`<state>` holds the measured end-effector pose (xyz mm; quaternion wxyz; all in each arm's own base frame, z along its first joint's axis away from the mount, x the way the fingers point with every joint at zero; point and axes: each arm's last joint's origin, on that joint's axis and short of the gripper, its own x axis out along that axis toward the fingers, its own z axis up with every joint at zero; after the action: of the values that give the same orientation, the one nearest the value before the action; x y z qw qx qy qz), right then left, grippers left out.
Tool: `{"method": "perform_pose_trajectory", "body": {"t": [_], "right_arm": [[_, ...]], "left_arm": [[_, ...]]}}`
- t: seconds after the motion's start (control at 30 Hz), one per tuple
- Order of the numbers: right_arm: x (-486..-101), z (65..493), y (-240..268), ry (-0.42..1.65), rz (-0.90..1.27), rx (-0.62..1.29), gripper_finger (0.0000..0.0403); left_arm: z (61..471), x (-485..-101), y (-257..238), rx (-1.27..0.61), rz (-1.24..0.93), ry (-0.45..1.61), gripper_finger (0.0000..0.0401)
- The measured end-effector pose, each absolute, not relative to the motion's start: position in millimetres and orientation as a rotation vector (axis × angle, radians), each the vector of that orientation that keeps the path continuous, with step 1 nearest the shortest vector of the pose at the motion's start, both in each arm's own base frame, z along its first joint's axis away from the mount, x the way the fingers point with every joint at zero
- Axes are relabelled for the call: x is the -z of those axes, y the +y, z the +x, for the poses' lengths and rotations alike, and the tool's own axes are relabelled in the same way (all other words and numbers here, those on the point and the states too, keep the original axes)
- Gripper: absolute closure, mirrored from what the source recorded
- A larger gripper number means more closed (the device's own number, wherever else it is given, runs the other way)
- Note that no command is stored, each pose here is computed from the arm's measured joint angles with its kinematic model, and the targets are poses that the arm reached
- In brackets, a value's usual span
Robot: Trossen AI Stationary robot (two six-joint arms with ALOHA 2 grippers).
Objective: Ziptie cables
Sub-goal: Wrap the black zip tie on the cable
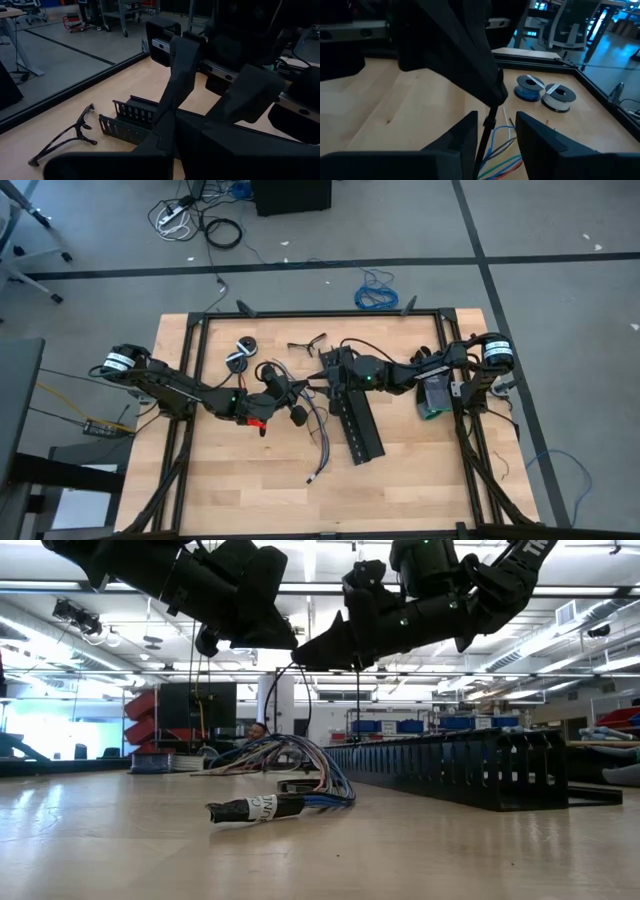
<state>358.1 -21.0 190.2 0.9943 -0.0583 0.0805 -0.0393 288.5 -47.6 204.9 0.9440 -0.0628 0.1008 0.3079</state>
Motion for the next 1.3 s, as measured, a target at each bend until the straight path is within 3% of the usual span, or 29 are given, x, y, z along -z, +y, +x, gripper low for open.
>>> {"method": "perform_pose_trajectory", "body": {"t": [0.27, 0.5, 0.8, 1.3], "right_arm": [[-190, 358, -21, 0.161, -0.106, 0.097, 0.0292], [-167, 368, -23, 0.159, -0.08, 0.106, 0.0295], [-164, 369, -24, 0.145, -0.085, 0.108, 0.0326], [-168, 368, -28, 0.143, -0.04, 0.077, 0.0261]], "left_arm": [[289, -205, -48, -0.628, -0.128, 0.205, 0.0401], [289, -205, -48, -0.631, -0.129, 0.204, 0.0401], [288, -204, -47, -0.632, -0.12, 0.218, 0.0401], [288, -199, -47, -0.632, -0.101, 0.256, 0.0401]]}}
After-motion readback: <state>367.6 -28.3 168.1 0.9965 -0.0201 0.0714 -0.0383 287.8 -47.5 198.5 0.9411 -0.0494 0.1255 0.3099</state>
